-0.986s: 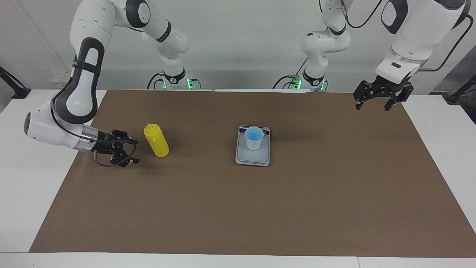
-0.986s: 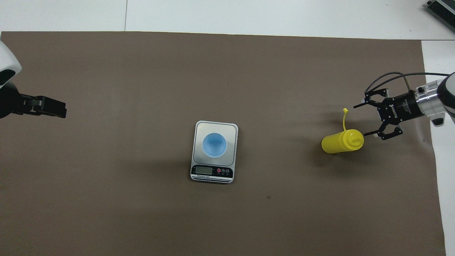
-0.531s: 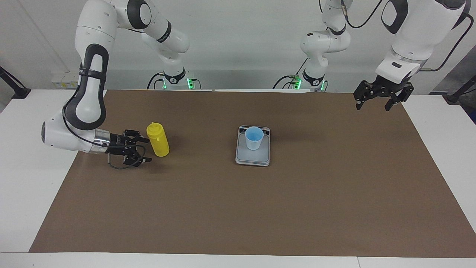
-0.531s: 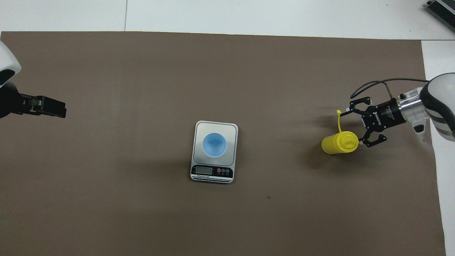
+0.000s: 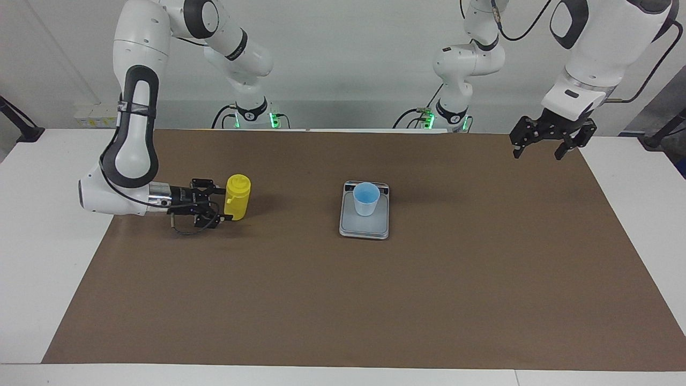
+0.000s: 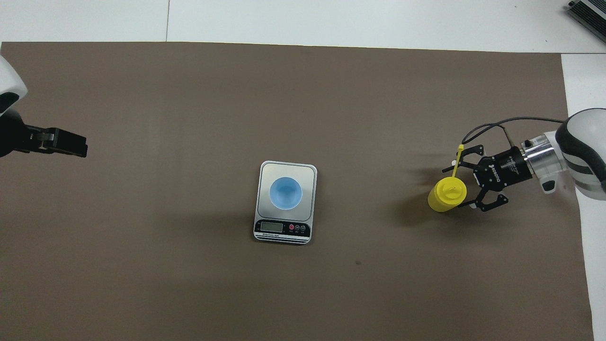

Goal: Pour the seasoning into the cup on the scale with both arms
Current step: 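Lift the yellow bottle with the right gripper over the cup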

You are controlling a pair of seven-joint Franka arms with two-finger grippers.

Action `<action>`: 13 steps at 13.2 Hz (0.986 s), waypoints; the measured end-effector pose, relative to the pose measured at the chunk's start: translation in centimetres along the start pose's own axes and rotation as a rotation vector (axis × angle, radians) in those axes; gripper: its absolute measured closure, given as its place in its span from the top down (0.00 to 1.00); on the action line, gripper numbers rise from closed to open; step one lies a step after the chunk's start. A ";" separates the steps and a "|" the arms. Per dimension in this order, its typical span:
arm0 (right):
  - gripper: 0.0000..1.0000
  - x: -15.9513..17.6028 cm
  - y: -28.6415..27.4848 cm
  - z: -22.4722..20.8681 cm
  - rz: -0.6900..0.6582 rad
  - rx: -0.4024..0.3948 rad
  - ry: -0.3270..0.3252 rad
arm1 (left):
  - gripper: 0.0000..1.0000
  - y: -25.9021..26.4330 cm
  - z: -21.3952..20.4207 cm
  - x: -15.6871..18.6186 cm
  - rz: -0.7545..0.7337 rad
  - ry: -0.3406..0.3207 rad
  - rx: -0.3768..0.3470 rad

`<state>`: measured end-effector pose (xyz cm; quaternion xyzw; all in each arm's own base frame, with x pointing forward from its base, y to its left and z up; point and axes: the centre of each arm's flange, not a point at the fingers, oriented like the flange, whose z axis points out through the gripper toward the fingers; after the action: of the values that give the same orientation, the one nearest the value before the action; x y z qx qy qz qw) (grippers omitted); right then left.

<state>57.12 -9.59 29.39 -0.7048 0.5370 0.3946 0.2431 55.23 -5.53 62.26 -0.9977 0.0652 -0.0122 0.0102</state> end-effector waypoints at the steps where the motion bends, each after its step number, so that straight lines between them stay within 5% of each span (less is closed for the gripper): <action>1: 0.96 0.0 0.4 -0.2 -0.002 -0.005 -0.011 | 1.00 -0.1 0.0 0.0 -0.001 -0.004 0.000; 7: 0.91 1.0 2.2 2.0 -0.053 -0.023 -0.035 | 1.00 -0.3 1.0 -0.4 -0.004 -0.035 0.000; 9: 0.68 -0.1 1.7 2.3 -0.103 -0.030 -0.023 | 1.00 -0.6 1.2 -0.8 -0.013 -0.041 -0.007; 13: 0.68 -6.8 -2.0 2.9 -0.020 0.041 0.148 | 1.00 -0.9 1.0 -1.0 -0.021 -0.039 -0.016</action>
<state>57.41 -2.93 33.14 -0.7323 0.5545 0.3278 0.2210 54.39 -4.47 61.23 -0.9985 0.0545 0.0076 0.0036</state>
